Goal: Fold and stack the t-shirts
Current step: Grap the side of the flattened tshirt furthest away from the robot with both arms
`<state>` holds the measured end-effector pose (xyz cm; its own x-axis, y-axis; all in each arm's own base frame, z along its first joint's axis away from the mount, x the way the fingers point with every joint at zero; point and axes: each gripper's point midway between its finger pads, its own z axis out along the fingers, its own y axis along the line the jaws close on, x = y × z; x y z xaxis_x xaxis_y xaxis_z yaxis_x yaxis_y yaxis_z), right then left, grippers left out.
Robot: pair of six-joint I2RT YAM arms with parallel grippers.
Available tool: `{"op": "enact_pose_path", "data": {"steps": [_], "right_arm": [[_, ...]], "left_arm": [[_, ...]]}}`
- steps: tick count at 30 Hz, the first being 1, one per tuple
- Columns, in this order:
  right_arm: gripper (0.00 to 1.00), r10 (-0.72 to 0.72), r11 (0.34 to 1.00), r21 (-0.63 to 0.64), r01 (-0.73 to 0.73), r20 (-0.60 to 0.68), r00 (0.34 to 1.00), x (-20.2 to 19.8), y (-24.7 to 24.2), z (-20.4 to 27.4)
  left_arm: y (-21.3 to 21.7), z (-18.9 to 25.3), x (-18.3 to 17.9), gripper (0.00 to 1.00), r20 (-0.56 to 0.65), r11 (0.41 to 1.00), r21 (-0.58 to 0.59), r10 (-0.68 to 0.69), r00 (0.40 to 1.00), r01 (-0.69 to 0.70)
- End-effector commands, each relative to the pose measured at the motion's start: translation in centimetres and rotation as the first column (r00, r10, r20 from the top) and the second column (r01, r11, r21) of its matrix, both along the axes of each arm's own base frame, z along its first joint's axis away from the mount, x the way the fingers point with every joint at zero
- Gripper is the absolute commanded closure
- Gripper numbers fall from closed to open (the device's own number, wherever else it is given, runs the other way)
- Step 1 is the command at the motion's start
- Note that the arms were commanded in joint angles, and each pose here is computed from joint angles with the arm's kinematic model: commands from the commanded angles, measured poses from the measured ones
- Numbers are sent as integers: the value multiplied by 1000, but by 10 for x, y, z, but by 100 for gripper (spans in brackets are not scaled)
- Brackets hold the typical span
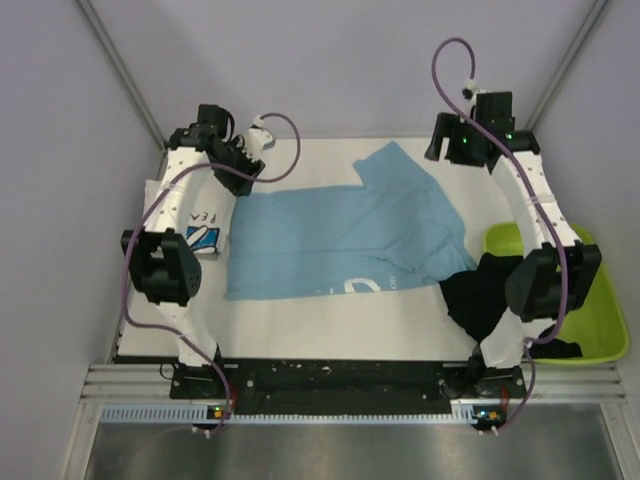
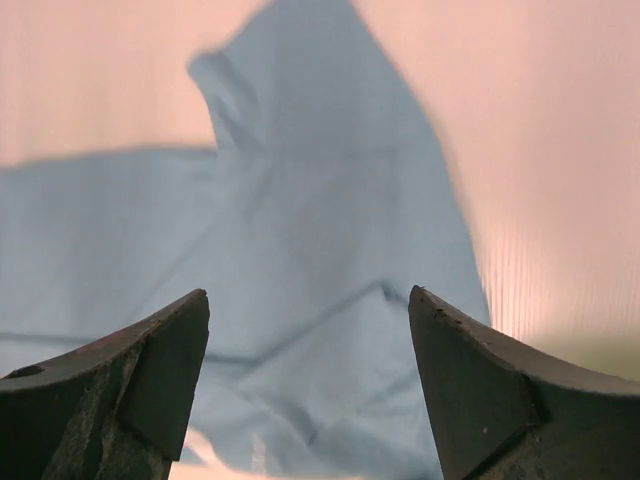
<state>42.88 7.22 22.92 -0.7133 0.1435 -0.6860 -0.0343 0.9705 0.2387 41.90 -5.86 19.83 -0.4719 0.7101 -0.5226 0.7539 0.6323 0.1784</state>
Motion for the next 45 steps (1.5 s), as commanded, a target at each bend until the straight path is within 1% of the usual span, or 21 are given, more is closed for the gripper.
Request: {"op": "enact_pose_path", "data": {"steps": [1, 5, 8, 10, 12, 15, 17, 18, 20, 22, 24, 26, 28, 30, 33, 35, 38, 40, 45], "right_arm": [[21, 27, 1000, -8, -27, 62, 998, 86, 11, -4], [23, -17, 1000, 26, 14, 89, 996, 159, 19, -33], [23, -80, 995, 69, 69, 167, 983, 202, 20, -48], [23, -104, 990, 114, 80, 223, 969, 220, 24, -62], [23, -144, 980, 169, 106, 233, 962, 230, 27, -78], [26, -200, 961, 232, 151, 204, 958, 240, 36, -95], [27, -239, 952, 233, 197, 170, 956, 241, 39, -108], [27, -250, 953, 211, 216, 155, 956, 240, 41, -115], [27, -248, 967, 105, 233, 158, 956, 237, 40, -124], [26, -185, 979, -50, 196, 165, 969, 229, 40, -131], [24, -114, 968, -203, 144, 155, 981, 221, 35, -135], [24, -69, 957, -271, 98, 114, 991, 213, 26, -145], [24, -74, 950, -295, 101, 100, 992, 212, 16, -147], [24, -73, 945, -312, 97, 87, 994, 212, 14, -148], [25, -39, 954, -296, 58, 70, 997, 216, 19, -151], [25, -22, 958, -284, 36, 53, 998, 215, 23, -154], [25, -8, 974, -227, 16, 36, 999, 214, 26, -155], [27, -12, 980, -197, 14, 12, 1000, 212, 20, -158], [32, 46, 977, -208, -51, -26, 999, 203, 19, -157]], "left_arm": [[9, -34, 52, 45, -123, 970, -60, 226, 966, -235], [3, -58, 87, 45, -129, 964, -95, 235, 963, -248], [-3, -79, 102, 43, -110, 976, -92, 187, 976, -198], [-3, -93, 108, 41, -102, 983, -54, 172, 980, -178], [-1, -106, 112, 38, -93, 987, -6, 156, 983, -158], [12, -125, 118, 34, -55, 982, 131, 143, 988, -134], [18, -138, 117, 34, -45, 971, 220, 105, 993, -93], [17, -144, 115, 33, -50, 968, 244, 79, 996, -64], [15, -156, 107, 34, -83, 963, 271, 24, 996, -1], [10, -163, 100, 34, -121, 962, 267, -27, 992, 59], [6, -169, 94, 36, -156, 962, 253, -60, 986, 99], [4, -174, 88, 38, -189, 962, 241, -81, 979, 127], [2, -181, 84, 40, -217, 961, 230, -102, 971, 152], [3, -184, 86, 44, -221, 959, 238, -101, 970, 154], [2, -186, 88, 57, -227, 959, 236, -103, 968, 157], [-3, -185, 85, 74, -238, 963, 209, -119, 964, 170], [-8, -181, 77, 99, -251, 966, 178, -139, 958, 187], [-8, -176, 74, 100, -248, 968, 176, -134, 959, 181], [-17, -151, 65, 100, -226, 974, 147, -137, 964, 173]]}}
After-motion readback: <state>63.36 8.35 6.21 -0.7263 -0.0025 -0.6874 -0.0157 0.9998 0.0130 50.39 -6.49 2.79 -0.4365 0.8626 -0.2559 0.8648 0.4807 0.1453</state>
